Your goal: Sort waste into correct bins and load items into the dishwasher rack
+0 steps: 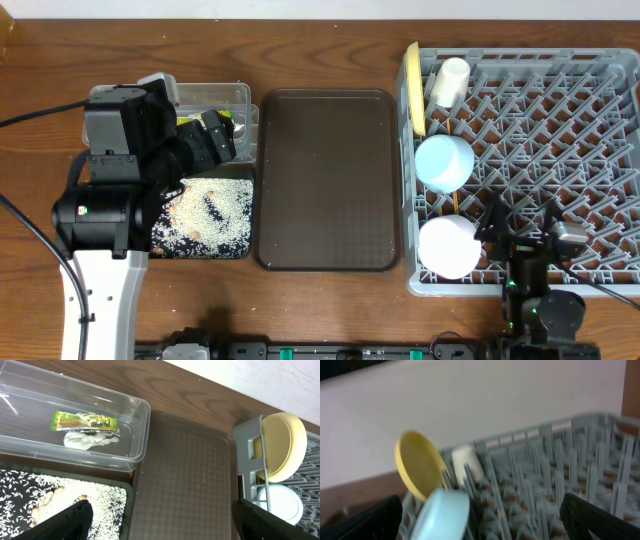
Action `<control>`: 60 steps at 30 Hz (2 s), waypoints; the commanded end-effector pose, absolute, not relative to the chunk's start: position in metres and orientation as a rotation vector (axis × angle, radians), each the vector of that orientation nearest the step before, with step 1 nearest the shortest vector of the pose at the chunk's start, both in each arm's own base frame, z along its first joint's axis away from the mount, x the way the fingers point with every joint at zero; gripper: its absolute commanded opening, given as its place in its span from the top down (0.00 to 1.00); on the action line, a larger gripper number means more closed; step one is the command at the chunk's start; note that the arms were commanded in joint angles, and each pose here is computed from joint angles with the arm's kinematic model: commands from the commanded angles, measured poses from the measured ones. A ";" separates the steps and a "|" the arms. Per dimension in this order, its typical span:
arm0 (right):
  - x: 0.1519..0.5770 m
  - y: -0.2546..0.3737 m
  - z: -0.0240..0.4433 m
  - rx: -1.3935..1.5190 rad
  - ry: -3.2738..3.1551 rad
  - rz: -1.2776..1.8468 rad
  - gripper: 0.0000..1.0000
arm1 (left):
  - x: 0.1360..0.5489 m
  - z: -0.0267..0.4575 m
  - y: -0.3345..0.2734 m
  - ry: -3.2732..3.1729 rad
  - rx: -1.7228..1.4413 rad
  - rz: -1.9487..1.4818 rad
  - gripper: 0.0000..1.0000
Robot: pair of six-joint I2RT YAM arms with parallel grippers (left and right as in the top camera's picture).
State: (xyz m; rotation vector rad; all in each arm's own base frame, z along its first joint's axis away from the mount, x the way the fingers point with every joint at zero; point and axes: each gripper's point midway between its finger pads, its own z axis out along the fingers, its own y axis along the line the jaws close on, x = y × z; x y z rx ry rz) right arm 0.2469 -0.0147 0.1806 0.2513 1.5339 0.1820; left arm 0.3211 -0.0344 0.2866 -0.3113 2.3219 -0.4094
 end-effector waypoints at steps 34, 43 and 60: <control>0.246 0.013 0.157 -0.209 1.628 -0.086 0.01 | 0.322 0.290 -0.031 2.311 -0.310 -0.388 0.08; 0.246 0.012 0.157 -0.203 1.630 -0.093 0.01 | 0.322 0.290 -0.031 2.311 -0.310 -0.388 0.08; 0.246 0.012 0.158 -0.203 1.629 -0.093 0.01 | 0.322 0.290 -0.031 2.311 -0.310 -0.388 0.08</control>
